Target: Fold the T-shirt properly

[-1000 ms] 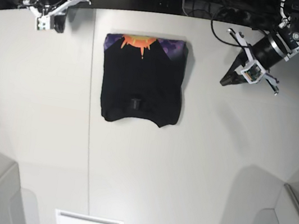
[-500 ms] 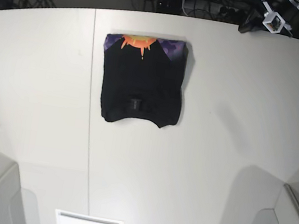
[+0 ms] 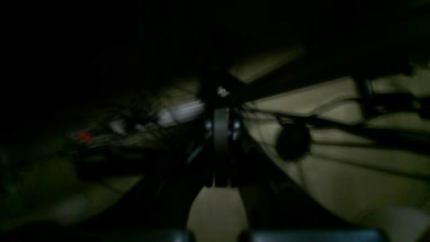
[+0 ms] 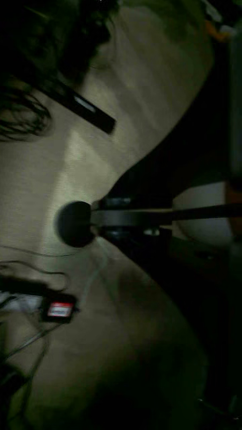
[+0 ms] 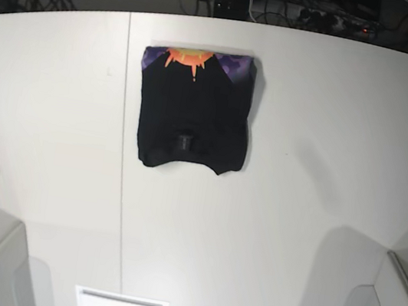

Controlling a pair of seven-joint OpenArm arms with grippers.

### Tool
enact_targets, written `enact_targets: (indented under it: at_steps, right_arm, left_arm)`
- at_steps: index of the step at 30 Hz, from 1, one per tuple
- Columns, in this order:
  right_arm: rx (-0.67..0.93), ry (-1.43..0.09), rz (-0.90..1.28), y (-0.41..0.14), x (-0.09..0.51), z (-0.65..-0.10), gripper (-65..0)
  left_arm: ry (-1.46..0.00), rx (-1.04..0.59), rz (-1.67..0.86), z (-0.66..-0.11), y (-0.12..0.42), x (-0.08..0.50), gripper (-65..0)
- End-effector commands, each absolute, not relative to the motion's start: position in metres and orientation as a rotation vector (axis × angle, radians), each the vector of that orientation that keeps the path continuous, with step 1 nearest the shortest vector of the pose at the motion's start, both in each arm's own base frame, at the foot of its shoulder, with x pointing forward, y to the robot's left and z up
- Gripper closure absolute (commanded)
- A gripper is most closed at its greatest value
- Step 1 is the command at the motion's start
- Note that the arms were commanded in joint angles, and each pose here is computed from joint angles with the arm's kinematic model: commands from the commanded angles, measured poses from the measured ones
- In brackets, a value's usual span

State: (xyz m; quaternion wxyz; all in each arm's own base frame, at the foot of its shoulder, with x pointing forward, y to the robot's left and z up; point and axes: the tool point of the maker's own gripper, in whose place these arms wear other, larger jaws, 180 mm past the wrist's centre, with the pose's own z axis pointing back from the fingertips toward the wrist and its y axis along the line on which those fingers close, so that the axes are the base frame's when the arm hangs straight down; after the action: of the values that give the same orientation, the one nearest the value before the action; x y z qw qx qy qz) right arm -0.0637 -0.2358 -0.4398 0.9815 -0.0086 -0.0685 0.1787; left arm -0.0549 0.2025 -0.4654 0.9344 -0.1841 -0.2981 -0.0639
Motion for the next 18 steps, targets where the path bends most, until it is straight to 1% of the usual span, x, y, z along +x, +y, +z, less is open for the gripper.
enact_targets:
  at_steps: [1,5,8,15,18]
  right_arm:
    - [0.002,-0.099,0.386,-0.235,-0.076,-0.444,0.0]
    - [0.083,0.008,0.43,-0.219,-0.103,-0.483,0.0]
    - [0.113,0.054,0.443,-0.212,-0.111,-0.507,0.0]
    - [0.181,0.093,0.49,-0.205,-0.128,-0.562,0.0]
    - [0.196,0.111,0.5,-0.206,-0.139,-0.577,0.0]
  left_arm:
    - [-0.597,-0.399,-0.111,-0.466,0.199,-0.064,0.0]
    - [-0.512,-0.454,-0.08,-0.497,0.181,-0.082,0.0]
    - [-0.451,-0.482,-0.064,-0.517,0.171,-0.093,0.0]
    - [-0.32,-0.521,-0.042,-0.555,0.155,-0.113,0.0]
    - [-0.272,-0.489,-0.034,-0.573,0.152,-0.117,0.0]
